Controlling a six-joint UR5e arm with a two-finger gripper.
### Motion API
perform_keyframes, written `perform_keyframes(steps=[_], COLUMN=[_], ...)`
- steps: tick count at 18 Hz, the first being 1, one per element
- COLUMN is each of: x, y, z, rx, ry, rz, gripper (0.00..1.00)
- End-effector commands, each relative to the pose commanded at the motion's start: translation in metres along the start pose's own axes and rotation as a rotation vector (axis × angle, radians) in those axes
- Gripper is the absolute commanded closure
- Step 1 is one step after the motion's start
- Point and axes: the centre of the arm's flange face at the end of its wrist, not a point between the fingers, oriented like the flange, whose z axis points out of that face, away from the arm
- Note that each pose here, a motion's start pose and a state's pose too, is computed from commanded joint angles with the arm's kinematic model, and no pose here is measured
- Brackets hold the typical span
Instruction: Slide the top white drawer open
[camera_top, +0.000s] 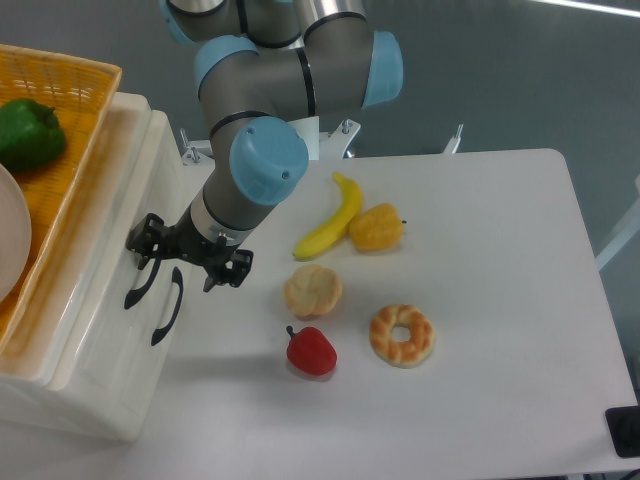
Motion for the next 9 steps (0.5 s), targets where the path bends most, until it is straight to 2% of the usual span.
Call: perform_keyframes(steps=[6,9], x=[-0.0032,-0.0004], y=[0.0051,0.006], z=[0.0097,0.0113], rx=[-0.017,-0.034], ry=[0.0,-0.037], rz=[-0.007,0.005], gripper=[0.0,0.0])
